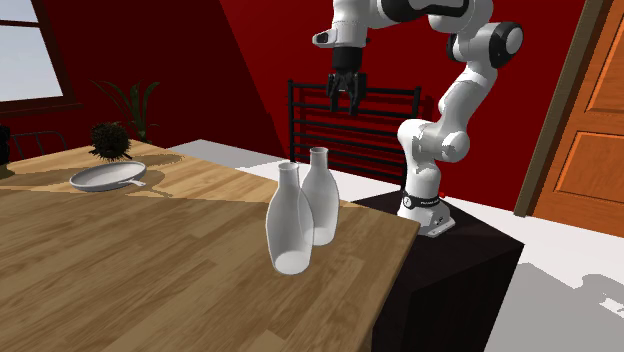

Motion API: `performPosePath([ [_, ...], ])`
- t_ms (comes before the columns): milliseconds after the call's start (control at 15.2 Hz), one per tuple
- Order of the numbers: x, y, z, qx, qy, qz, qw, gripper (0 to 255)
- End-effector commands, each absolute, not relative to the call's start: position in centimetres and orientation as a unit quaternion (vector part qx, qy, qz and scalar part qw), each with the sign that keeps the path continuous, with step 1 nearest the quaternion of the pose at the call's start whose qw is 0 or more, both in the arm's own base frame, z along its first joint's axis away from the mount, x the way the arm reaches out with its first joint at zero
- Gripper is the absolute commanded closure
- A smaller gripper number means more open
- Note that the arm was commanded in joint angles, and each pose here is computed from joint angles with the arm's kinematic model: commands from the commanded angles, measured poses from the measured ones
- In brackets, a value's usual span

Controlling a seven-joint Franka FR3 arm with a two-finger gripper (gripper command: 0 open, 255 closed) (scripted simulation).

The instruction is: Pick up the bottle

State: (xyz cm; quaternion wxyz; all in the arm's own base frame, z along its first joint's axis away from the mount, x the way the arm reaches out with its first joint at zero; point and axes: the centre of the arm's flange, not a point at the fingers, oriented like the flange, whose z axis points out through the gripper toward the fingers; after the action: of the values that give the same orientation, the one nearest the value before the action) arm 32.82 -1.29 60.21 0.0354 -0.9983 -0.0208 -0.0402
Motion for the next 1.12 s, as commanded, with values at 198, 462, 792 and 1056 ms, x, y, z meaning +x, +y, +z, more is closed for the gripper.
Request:
performPosePath([
  [198,35.3,1.3,58.6,-0.998,-0.024,-0.050,0.029,0],
  [462,38.6,4.7,56.6,-0.997,-0.028,-0.062,0.021,0],
  [792,41.3,7.4,54.4,-0.997,-0.031,-0.072,0.015,0],
  [1056,41.3,7.4,52.3,-0.997,-0.031,-0.072,0.015,0],
])
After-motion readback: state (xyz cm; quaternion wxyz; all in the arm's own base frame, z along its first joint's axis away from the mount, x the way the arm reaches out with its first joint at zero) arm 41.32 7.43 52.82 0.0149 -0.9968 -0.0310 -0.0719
